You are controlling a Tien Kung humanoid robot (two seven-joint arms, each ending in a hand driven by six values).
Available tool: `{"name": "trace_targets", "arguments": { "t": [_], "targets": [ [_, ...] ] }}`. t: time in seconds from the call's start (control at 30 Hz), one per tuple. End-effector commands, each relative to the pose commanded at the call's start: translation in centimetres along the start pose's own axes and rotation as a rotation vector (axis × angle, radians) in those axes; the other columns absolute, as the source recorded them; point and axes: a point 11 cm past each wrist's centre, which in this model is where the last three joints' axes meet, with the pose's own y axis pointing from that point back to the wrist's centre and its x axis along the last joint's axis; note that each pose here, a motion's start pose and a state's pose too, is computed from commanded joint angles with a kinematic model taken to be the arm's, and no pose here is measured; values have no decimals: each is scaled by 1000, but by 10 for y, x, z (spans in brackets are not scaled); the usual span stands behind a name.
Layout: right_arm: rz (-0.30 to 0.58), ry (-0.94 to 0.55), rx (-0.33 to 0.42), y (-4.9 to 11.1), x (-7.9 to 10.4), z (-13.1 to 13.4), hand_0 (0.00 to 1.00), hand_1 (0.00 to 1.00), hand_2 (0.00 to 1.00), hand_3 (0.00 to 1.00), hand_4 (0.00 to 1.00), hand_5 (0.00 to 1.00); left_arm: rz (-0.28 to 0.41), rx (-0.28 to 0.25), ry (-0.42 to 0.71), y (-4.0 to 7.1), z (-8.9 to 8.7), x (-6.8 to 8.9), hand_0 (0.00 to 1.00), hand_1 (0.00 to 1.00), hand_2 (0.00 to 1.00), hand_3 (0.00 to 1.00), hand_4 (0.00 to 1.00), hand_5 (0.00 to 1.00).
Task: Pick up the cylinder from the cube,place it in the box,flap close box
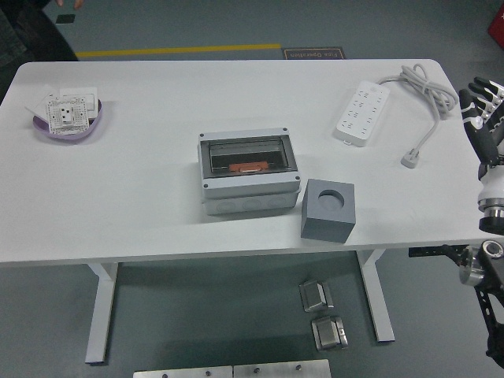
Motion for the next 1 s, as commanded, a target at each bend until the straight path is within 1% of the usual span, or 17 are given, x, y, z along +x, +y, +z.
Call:
{"name": "trace_targets", "arguments": {
  "t": [0.17, 0.43, 0.47, 0.67, 0.9, 1.0],
  "targets": [
    [3, 2, 1, -1, 0, 0, 692, 671, 680, 681, 878, 539, 1, -5, 0, 1, 5, 1, 748, 766, 769, 888, 593, 153],
    [-12, -6, 11, -1, 0, 0, 683, 668, 678, 674, 864, 524, 6, 1, -1, 1, 4, 3, 748, 765, 769, 888, 594, 155],
    [-12, -7, 10, 0, 0, 1, 683, 667, 677, 676, 877, 535, 8, 1, -1, 1, 4, 4, 748, 765, 767, 888, 595, 157],
    [-14, -6, -14, 1, 0, 8, 688, 667, 678, 682, 880, 529, 16, -1, 5, 2, 6, 9, 748, 765, 768, 888, 594, 157],
    [-32, 5, -31, 1, -5, 12, 687, 668, 677, 682, 881, 527, 10, 15, 2, 1, 1, 5, 748, 765, 768, 888, 594, 157],
    [-37, 5, -35, 1, -6, 12, 687, 668, 677, 682, 881, 527, 10, 16, -1, 1, 1, 5, 748, 765, 768, 888, 594, 157]
  ]
}}
